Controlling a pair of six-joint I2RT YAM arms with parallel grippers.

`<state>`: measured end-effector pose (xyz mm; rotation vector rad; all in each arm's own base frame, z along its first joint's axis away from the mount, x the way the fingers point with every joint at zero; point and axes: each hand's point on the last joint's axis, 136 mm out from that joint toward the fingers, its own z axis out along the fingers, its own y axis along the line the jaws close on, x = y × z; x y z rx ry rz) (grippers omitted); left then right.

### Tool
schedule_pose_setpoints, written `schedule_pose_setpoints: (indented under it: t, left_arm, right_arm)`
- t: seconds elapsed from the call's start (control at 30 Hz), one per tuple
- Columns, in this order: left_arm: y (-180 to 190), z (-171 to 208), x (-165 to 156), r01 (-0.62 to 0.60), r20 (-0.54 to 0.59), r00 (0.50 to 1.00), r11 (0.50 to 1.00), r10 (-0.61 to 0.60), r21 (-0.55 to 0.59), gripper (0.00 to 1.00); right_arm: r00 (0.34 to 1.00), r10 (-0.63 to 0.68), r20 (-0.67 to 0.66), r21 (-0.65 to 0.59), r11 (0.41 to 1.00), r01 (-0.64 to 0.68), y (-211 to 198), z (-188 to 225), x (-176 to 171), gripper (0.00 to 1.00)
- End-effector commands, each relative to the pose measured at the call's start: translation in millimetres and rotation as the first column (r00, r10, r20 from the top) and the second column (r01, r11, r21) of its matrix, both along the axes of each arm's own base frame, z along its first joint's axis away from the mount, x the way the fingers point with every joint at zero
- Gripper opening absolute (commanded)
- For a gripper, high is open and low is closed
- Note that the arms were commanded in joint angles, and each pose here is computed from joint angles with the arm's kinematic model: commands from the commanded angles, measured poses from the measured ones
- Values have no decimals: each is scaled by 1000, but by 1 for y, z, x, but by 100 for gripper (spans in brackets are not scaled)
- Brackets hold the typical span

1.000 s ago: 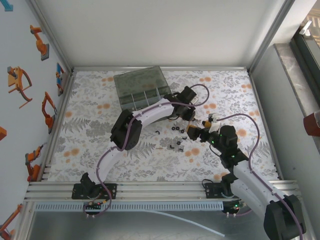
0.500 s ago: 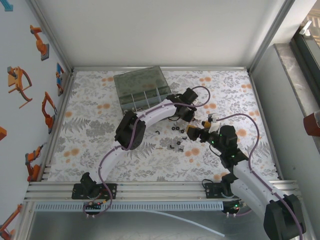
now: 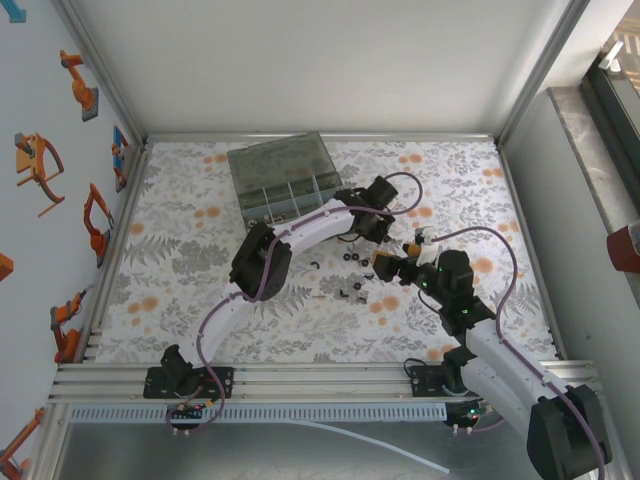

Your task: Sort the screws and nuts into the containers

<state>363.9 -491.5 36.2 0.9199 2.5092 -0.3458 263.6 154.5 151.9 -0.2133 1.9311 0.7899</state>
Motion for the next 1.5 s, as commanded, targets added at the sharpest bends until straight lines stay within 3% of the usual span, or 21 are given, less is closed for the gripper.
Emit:
schedule_pose_setpoints:
  t: [0.0,0.23,0.37,0.57,0.77,1.2,1.47]
  left_arm:
    - [3,74,0,2,95,996,999,3,-54,5]
    - [57,123,8,-78,224,971,997,80,-18,5]
    - [117,114,20,-200,192,962,980,194,15,4]
    - [205,102,33,-411,150,903,911,402,28,4]
    - [250,84,47,-506,103,860,861,500,43,4]
    - [262,49,60,-541,31,841,837,541,78,6]
    - [257,51,61,-543,25,840,837,543,59,15]
  right_arm:
    - [999,14,29,21,1000,-15,2,6,1,100]
    - [982,176,69,71,981,-180,27,19,-11,100]
    - [960,269,83,93,957,-276,47,23,-19,100]
    - [923,380,63,13,924,-382,84,13,-33,100]
    - [912,404,73,53,912,-408,94,14,-36,100]
    - [908,416,46,40,908,-418,99,6,-34,100]
    - [916,399,50,27,916,-400,96,5,-32,100]
